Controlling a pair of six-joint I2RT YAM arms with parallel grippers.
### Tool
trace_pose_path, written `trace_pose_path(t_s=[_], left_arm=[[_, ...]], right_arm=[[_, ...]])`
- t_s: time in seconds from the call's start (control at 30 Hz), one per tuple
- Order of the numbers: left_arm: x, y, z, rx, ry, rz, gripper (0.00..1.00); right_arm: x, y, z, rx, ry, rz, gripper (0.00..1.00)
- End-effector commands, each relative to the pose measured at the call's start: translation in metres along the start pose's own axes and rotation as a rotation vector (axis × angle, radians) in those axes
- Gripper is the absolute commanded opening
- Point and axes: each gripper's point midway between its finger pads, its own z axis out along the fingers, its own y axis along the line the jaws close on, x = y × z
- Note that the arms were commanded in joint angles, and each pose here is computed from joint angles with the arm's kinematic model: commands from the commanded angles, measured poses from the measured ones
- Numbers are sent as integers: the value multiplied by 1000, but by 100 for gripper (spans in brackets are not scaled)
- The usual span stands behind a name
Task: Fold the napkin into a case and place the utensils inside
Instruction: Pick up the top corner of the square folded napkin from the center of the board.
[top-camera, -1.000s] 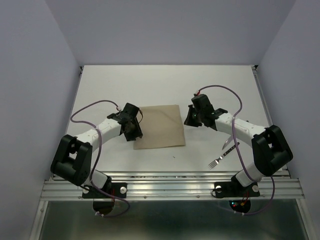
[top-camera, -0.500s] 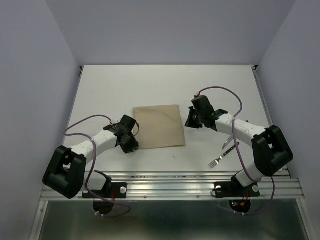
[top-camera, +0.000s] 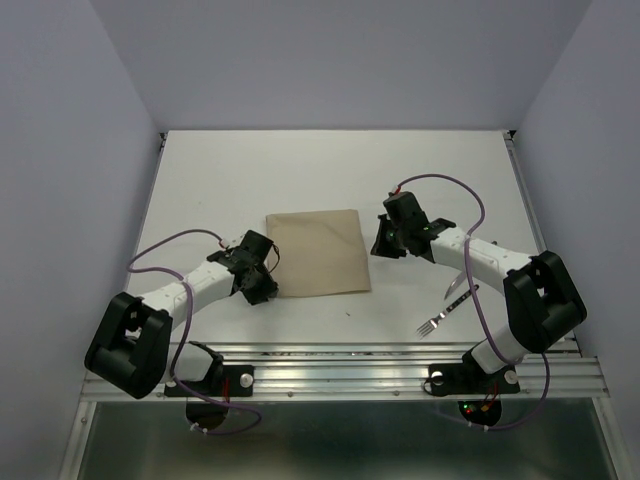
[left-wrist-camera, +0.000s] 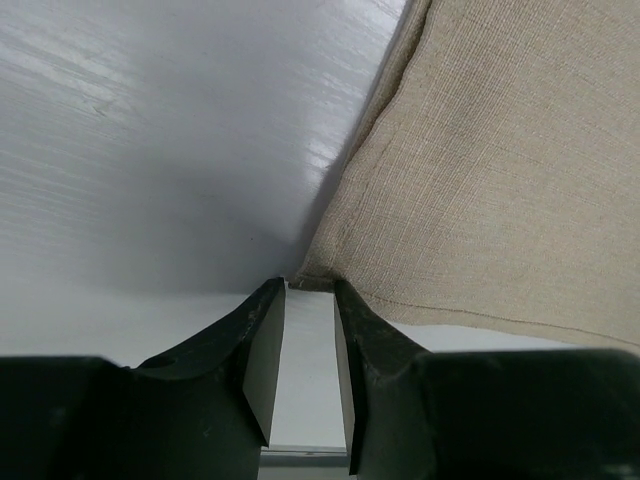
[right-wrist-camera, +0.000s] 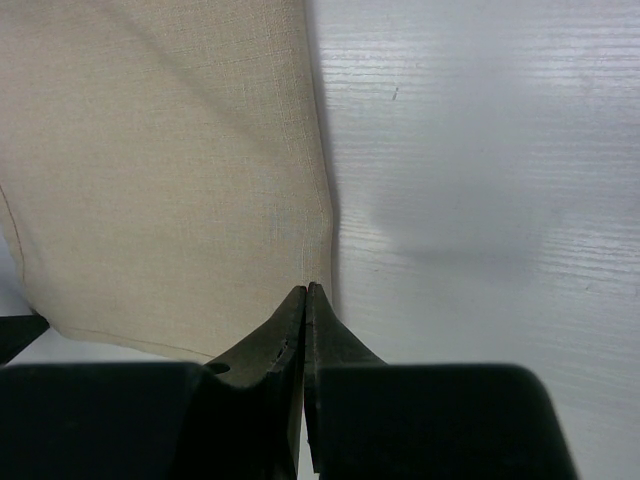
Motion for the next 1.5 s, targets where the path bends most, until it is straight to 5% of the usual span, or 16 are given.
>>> trace_pose_path(t_s=[0.0, 0.27, 0.57, 1.1, 1.17, 1.27, 1.47], left_arm=[[-14, -2, -6, 11, -78, 6, 40], [-14, -2, 1, 14, -85, 6, 36], [-19, -9, -7, 35, -96, 18, 1], [-35, -23, -33, 93, -160, 3, 0], [-32, -20, -28, 78, -150, 2, 8], [-25, -15, -20, 62, -125, 8, 37], [-21, -8, -9, 39, -114, 2, 52]], right_arm=[[-13, 11, -9, -28, -39, -6, 5], [-10, 9, -10, -25, -35, 0, 5], [-5, 9, -10, -24, -30, -2, 5], [3, 4, -2, -9, -7, 0, 5], [3, 4, -2, -8, -6, -1, 5], [2, 5, -1, -10, -6, -1, 5], [2, 5, -1, -10, -6, -1, 5]])
